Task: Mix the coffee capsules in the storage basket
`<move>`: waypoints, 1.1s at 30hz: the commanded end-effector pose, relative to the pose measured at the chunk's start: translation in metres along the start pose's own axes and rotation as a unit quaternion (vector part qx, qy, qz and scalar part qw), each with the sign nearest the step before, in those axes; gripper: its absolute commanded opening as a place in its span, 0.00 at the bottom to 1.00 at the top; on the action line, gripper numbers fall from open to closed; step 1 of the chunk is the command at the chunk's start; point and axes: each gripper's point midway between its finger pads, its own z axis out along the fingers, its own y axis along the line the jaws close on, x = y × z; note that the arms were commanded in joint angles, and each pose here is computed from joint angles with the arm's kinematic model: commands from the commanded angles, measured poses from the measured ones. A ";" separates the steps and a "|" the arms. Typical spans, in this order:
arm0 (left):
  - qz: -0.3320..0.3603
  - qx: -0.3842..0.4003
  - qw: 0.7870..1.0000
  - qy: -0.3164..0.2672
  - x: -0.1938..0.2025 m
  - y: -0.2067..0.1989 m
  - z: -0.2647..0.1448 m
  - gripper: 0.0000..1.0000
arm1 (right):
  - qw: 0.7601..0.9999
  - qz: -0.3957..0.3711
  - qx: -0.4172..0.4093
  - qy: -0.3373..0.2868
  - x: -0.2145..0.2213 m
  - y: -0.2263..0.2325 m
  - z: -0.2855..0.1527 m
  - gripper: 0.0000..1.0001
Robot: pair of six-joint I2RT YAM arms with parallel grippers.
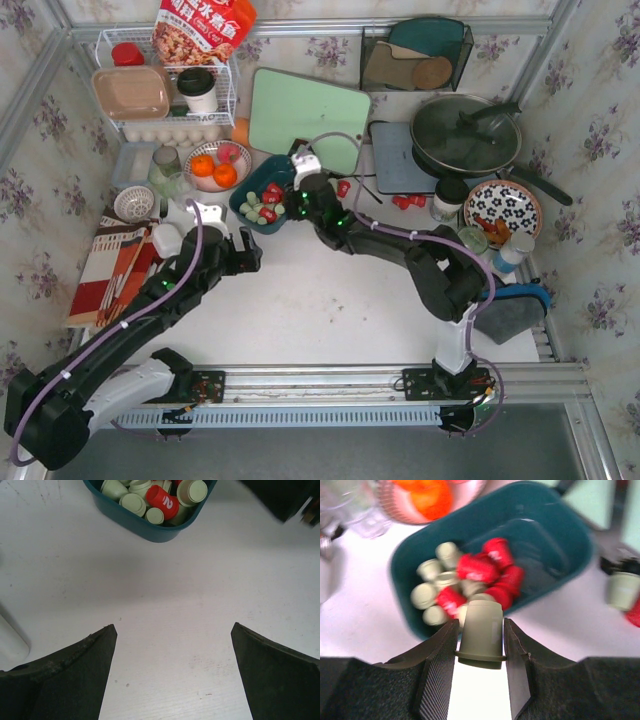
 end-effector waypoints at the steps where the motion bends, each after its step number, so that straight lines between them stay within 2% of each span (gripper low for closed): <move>1: -0.012 -0.015 1.000 -0.013 -0.004 0.006 -0.004 0.99 | 0.996 -0.016 -0.080 -0.031 -0.003 0.052 -0.004 0.21; 5: -0.022 -0.016 0.999 -0.040 -0.009 0.010 -0.013 0.99 | 0.992 -0.010 -0.120 -0.024 0.011 0.074 0.003 0.21; 9: -0.028 -0.014 0.997 -0.068 -0.015 0.014 -0.021 0.99 | 0.993 -0.016 -0.119 -0.009 0.026 0.075 0.019 0.21; 16: -0.026 -0.013 0.997 -0.070 -0.015 0.014 -0.021 0.99 | 0.996 -0.008 -0.086 0.000 0.025 0.051 0.056 0.21; 25: -0.023 -0.016 0.998 -0.055 -0.012 0.012 -0.017 0.99 | 1.000 -0.009 -0.001 0.014 0.027 -0.001 0.095 0.22; 30: -0.021 -0.017 0.998 -0.051 -0.011 0.013 -0.015 0.99 | 1.000 -0.021 0.013 0.019 0.030 -0.011 0.109 0.33; 33: -0.020 -0.018 0.998 -0.049 -0.011 0.012 -0.014 0.99 | 0.999 -0.026 0.029 0.020 0.032 -0.017 0.111 0.53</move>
